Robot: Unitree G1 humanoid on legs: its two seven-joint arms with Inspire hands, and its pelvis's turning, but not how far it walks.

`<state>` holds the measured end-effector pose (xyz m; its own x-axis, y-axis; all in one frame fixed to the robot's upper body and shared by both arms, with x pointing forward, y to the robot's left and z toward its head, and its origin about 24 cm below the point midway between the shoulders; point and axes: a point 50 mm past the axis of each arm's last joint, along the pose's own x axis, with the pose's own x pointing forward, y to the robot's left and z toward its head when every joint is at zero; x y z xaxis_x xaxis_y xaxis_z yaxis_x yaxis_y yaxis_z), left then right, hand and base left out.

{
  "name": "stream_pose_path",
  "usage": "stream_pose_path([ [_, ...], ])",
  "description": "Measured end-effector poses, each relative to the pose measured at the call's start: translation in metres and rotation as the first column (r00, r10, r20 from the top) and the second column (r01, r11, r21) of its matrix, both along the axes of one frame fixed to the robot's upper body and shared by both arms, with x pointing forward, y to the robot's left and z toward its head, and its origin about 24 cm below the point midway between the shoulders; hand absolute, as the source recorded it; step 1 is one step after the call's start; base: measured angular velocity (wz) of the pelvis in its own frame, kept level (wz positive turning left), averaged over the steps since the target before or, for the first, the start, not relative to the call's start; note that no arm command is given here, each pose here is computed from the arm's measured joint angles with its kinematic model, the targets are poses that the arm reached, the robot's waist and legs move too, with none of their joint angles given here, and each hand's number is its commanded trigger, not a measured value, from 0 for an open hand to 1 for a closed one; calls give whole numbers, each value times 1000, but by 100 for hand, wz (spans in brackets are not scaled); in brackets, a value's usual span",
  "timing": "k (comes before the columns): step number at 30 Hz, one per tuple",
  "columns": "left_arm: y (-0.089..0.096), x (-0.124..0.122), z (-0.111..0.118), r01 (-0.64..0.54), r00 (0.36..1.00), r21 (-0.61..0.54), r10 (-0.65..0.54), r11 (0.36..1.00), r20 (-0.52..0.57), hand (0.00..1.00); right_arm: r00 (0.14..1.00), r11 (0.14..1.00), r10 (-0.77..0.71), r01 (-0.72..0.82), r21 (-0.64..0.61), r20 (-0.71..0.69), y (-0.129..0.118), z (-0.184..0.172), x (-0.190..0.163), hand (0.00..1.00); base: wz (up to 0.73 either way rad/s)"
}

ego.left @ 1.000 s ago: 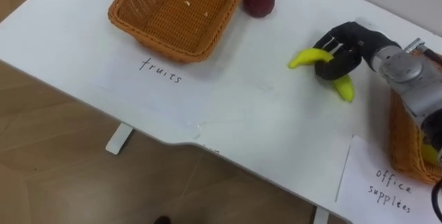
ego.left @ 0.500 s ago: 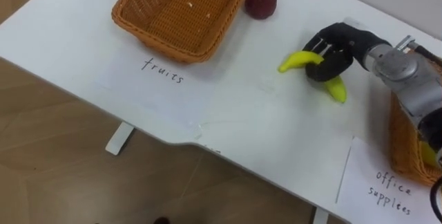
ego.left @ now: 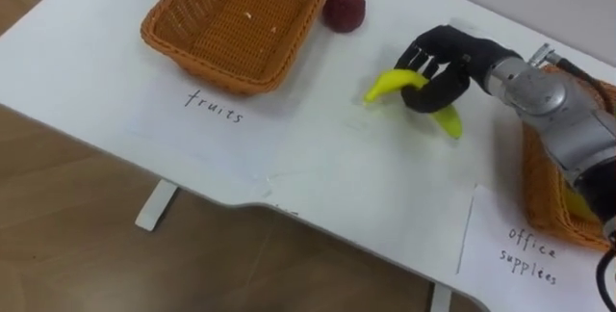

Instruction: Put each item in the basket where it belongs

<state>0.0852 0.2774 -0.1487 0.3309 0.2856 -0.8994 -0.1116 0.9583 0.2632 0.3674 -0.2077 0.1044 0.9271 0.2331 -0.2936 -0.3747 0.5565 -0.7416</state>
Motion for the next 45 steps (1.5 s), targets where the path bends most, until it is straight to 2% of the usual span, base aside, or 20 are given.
stream_pose_path([
  [10, 1, -12, 0, -13, 1000, -4, 13, 1000, 9, 0, 997, 998, 64, -65, 15, 41, 12, 13, -1, 100, 0],
  [17, 0, -22, -2, -20, 1000, -7, 20, 1000, -14, 0, 987, 996, 55, -65, 61, 150, 13, 36, 1, 100, 0],
  [28, -2, -28, -2, -40, 999, -14, 40, 999, -8, 0, 980, 995, 55, -71, 76, 194, 16, 44, 0, 100, 0],
  [36, -9, -32, -5, -102, 995, -6, 102, 995, 2, 0, 950, 986, 75, -115, 118, 303, 29, 66, -4, 100, 1],
  [45, -12, -43, -6, -99, 995, 10, 99, 995, -24, 0, 938, 983, 48, -106, 151, 343, 33, 69, -4, 100, 3],
])
